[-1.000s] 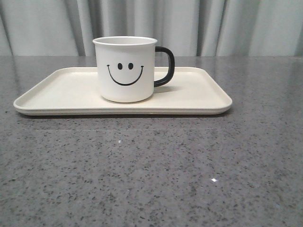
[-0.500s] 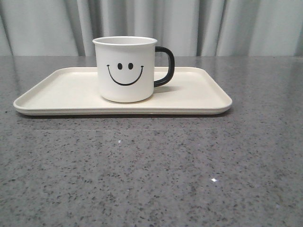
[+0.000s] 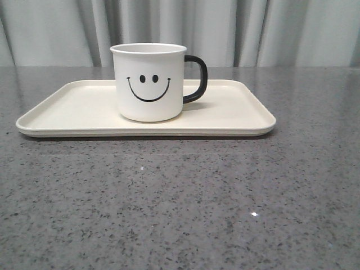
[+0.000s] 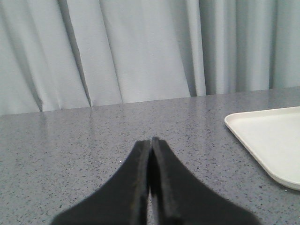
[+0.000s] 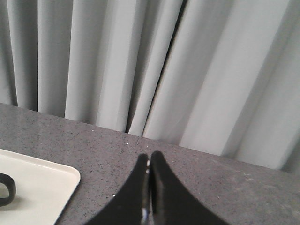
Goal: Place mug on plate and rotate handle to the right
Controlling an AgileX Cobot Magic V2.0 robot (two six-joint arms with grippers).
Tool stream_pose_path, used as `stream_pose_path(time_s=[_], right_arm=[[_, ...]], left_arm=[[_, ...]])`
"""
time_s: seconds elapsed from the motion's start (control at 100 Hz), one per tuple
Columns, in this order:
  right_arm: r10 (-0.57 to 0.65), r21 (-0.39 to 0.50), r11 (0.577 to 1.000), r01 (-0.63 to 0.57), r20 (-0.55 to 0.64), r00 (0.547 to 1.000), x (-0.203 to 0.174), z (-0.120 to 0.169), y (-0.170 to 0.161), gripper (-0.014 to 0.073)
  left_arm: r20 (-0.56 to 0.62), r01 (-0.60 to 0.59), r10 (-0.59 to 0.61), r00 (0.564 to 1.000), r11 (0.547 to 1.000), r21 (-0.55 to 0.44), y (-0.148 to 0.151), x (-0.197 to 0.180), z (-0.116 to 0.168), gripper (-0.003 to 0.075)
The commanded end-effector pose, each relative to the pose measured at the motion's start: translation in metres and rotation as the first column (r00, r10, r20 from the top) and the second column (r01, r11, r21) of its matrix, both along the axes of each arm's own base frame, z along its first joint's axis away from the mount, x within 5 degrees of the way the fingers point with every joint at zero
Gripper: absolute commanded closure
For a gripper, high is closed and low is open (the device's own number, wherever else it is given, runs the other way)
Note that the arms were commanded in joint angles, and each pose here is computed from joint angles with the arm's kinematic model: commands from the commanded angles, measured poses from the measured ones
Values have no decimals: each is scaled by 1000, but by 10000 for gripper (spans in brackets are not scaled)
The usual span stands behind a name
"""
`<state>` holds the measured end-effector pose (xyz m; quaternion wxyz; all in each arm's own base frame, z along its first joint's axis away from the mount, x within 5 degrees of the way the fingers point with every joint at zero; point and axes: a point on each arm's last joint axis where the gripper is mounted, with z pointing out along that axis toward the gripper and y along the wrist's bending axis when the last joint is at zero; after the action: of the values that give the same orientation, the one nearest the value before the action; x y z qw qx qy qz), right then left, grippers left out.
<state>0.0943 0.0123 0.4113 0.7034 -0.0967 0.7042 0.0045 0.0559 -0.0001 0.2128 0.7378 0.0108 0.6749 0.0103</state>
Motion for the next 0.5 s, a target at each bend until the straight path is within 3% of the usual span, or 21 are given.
stream_pose_path(time_s=[0.0,0.31,0.49], right_arm=[[-44,13,999,43,83,996,-2,14,-4,664],[-48,12,999,47,92,995,-3,14,-4,664],[-9,-12,1000,11,160,987,-25,17,2,664]], left_arm=[[95,-5,6,995,1000,-11,1,-3,6,740],[95,-5,6,995,1000,-11,1,-3,6,740],[93,-5,6,996,1000,-11,1,-3,6,740]])
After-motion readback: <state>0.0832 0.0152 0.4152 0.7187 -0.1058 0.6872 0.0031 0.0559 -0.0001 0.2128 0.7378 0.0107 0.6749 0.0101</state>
